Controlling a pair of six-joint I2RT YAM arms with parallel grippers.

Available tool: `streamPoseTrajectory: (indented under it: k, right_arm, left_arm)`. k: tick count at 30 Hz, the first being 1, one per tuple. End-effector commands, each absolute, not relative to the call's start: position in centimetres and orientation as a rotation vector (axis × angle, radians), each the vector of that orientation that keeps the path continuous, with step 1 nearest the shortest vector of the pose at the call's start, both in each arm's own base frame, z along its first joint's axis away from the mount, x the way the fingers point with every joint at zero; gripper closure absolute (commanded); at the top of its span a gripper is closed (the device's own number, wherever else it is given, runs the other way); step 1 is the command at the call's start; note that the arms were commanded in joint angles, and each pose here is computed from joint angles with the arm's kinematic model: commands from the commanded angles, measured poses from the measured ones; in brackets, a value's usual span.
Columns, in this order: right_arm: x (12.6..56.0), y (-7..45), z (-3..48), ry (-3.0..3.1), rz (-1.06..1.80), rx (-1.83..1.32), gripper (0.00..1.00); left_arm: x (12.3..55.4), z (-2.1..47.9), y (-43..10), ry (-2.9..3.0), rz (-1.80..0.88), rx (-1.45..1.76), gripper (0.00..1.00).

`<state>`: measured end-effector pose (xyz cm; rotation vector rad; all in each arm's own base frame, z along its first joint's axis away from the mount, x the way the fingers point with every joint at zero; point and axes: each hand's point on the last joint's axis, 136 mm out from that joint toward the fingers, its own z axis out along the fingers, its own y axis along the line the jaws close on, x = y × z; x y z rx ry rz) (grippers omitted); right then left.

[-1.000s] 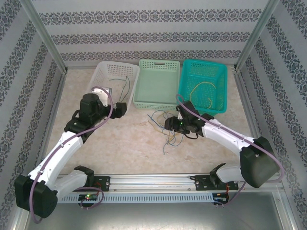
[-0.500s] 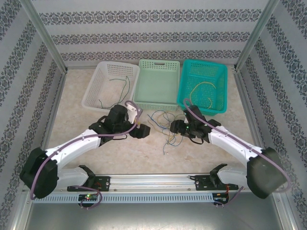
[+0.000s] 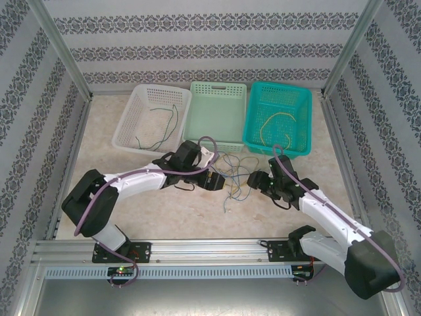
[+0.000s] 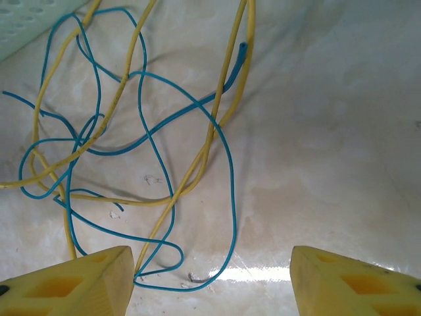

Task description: Untangle the cables

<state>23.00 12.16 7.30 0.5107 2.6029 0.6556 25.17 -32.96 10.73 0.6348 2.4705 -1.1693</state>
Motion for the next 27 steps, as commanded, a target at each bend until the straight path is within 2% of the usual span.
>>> streamPoseTrajectory:
  k: [1, 5, 6, 16, 27]
  right_arm:
    - [22.7, 12.1, 7.4, 2.588, 0.675, 0.478, 0.38]
    - [22.5, 13.3, 7.7, 2.601, 0.653, 0.301, 0.55]
    - [22.4, 13.5, 7.5, 2.611, 0.637, 0.266, 0.57]
    - [23.2, 16.7, 5.9, 2.654, 0.48, -0.041, 0.45]
    - [24.3, 17.4, 4.6, 2.688, 0.363, -0.143, 0.46]
  left_arm:
    - [25.1, 12.7, -34.7, 2.41, -1.256, 0.648, 0.31]
    - [25.2, 13.0, -35.0, 2.386, -1.266, 0.657, 0.32]
    - [25.1, 13.3, -35.2, 2.375, -1.281, 0.666, 0.32]
    - [24.6, 13.9, -34.5, 2.361, -1.271, 0.654, 0.32]
    - [24.9, 14.2, -33.9, 2.353, -1.226, 0.664, 0.31]
